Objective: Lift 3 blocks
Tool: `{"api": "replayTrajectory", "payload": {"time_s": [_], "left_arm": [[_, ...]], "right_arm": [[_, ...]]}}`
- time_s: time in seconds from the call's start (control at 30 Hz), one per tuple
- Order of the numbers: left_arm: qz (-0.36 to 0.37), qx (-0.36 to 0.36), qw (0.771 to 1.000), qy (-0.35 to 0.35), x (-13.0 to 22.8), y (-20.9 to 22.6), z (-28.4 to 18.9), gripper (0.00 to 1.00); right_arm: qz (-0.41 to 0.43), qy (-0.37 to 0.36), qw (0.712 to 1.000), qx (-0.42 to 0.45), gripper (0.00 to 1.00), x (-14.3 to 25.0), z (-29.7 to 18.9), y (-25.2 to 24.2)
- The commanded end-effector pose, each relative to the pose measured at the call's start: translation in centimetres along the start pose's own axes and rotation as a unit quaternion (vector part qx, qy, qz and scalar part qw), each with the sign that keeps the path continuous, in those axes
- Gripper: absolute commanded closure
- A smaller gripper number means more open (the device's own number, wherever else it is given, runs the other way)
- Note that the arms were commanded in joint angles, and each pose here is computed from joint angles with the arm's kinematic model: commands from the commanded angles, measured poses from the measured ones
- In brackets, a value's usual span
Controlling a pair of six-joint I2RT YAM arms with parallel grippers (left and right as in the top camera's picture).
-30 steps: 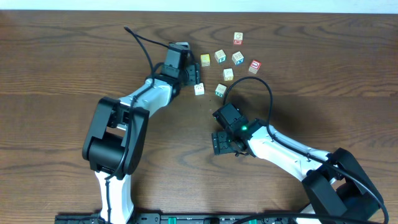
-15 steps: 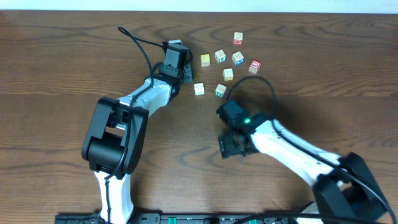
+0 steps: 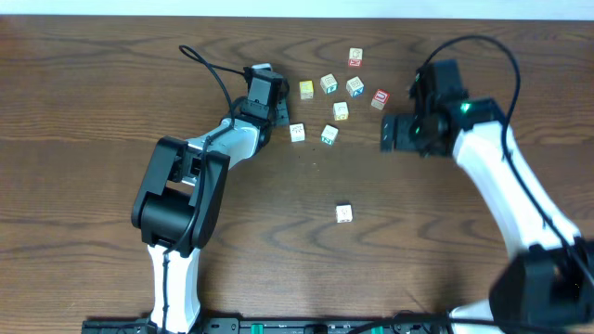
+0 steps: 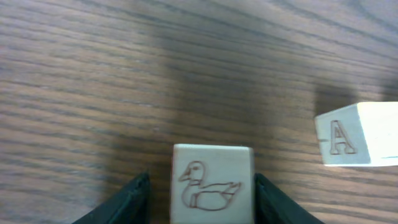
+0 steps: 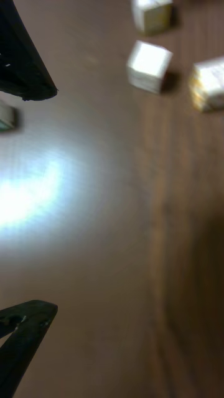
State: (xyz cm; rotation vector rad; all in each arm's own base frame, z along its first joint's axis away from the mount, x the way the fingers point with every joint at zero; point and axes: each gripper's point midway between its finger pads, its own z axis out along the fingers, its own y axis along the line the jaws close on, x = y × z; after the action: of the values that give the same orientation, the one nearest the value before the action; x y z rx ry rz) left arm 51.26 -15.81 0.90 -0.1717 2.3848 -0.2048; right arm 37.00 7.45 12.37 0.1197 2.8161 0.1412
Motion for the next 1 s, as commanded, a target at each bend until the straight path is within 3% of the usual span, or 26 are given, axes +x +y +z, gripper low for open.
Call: {"api": "replayTrajectory", "payload": {"time_s": [0.0,0.27,0.67,0.77,0.97], "left_arm": [[-0.008,-0.003,1.000,-0.002,-0.3,0.1,0.5,0.50],[-0.006,-0.012,1.000,0.015,0.5,0.6,0.5,0.76],[0.002,-0.034,0.997,0.062,1.5,1.4,-2.1,0.89],[0.005,-0.046,0.995,0.087,1.5,1.8,-5.0,0.92],[0.013,-0.071,0.987,0.141,2.8,3.0,-8.7,0.93]], "right_arm": [[-0.026,0.016,0.999,-0.013,0.01,-2.5,3.1,-0.5],[-0.051,0.056,0.997,-0.007,0.04,-6.9,10.3,1.2],[-0.055,0.037,0.998,-0.015,0.08,-9.9,12.3,3.1],[-0.050,0.041,0.998,-0.014,0.17,-9.7,13.4,3.1],[0.004,0.036,0.999,-0.014,0.25,-9.9,15.5,3.4]]}}
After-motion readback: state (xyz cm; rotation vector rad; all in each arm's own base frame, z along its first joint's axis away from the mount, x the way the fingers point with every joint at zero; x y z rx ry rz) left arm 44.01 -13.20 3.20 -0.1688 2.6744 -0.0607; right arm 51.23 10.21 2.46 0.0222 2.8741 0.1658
